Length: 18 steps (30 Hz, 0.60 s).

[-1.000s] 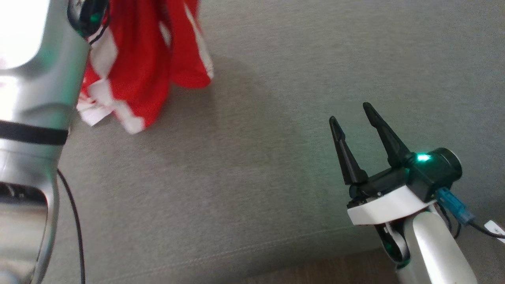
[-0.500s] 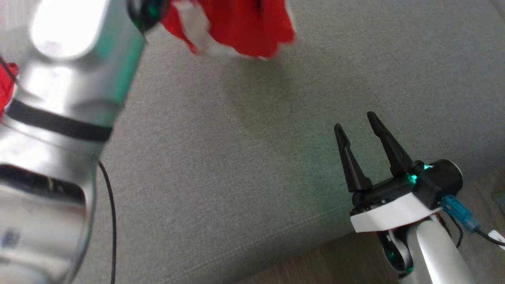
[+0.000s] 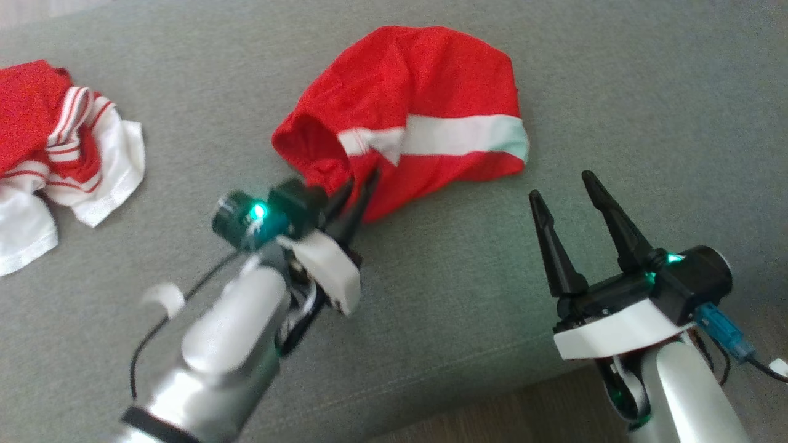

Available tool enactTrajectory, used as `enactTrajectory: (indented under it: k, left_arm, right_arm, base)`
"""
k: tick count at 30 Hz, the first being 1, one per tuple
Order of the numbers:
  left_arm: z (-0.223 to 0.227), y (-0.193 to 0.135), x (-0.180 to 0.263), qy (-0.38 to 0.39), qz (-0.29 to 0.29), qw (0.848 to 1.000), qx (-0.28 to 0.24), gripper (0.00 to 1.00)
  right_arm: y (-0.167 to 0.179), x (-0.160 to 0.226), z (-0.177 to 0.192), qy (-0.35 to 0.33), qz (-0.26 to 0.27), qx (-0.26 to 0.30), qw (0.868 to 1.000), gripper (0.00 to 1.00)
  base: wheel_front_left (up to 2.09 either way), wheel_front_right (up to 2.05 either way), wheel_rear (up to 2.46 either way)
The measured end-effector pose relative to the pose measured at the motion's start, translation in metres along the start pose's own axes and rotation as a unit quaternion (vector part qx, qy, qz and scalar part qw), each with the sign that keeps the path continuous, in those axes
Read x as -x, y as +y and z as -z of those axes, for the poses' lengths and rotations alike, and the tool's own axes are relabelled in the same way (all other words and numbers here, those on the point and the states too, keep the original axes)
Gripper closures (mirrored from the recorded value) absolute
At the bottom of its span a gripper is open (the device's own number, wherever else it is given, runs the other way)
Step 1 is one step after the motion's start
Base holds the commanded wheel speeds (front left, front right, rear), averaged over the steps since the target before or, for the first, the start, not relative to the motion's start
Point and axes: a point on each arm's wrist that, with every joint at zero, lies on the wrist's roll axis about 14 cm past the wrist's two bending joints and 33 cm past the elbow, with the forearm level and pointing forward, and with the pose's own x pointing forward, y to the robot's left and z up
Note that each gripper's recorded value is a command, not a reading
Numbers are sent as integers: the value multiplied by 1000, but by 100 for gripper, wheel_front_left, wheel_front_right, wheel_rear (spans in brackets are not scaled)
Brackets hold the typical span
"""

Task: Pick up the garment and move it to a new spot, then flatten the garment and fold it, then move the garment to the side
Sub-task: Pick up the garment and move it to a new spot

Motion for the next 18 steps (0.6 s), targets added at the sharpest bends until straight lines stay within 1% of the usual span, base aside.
enactTrajectory:
  k: [1,2,3,4,5,10,12,15,18]
  left_arm:
    - [1,-3,6,-3,-2,1000,6,100]
    - [3,-5,11,-4,-6,1000,10,97]
    - [3,-7,17,-5,-12,1000,10,71]
    - [4,-8,23,-7,-21,1000,12,34]
    - [5,-8,30,-7,-32,999,15,0]
    - [0,-7,63,-26,-88,995,28,0]
    - [-7,-1,76,-39,-118,992,33,0]
    - [-24,12,96,-71,-170,982,36,0]
    - [-42,26,120,-102,-228,968,31,0]
  right_arm:
    - [1,-1,0,-1,-2,2,1000,0]
    - [2,-2,-1,-3,-4,4,1000,0]
    - [4,-3,-2,-5,-7,5,1000,0]
    - [6,-4,-4,-7,-11,7,1000,0]
    - [9,-4,-6,-10,-16,8,1000,0]
    - [24,-1,-8,-13,-37,7,999,0]
    - [31,3,-7,-11,-46,3,999,0]
    - [41,5,-9,-14,-60,2,998,0]
    - [47,7,-12,-19,-68,0,997,0]
  base:
    - [0,0,0]
    - [0,0,0]
    - [0,0,0]
    - [0,0,0]
    - [0,0,0]
    - [0,0,0]
    - [0,0,0]
    - [0,0,0]
    - [0,0,0]
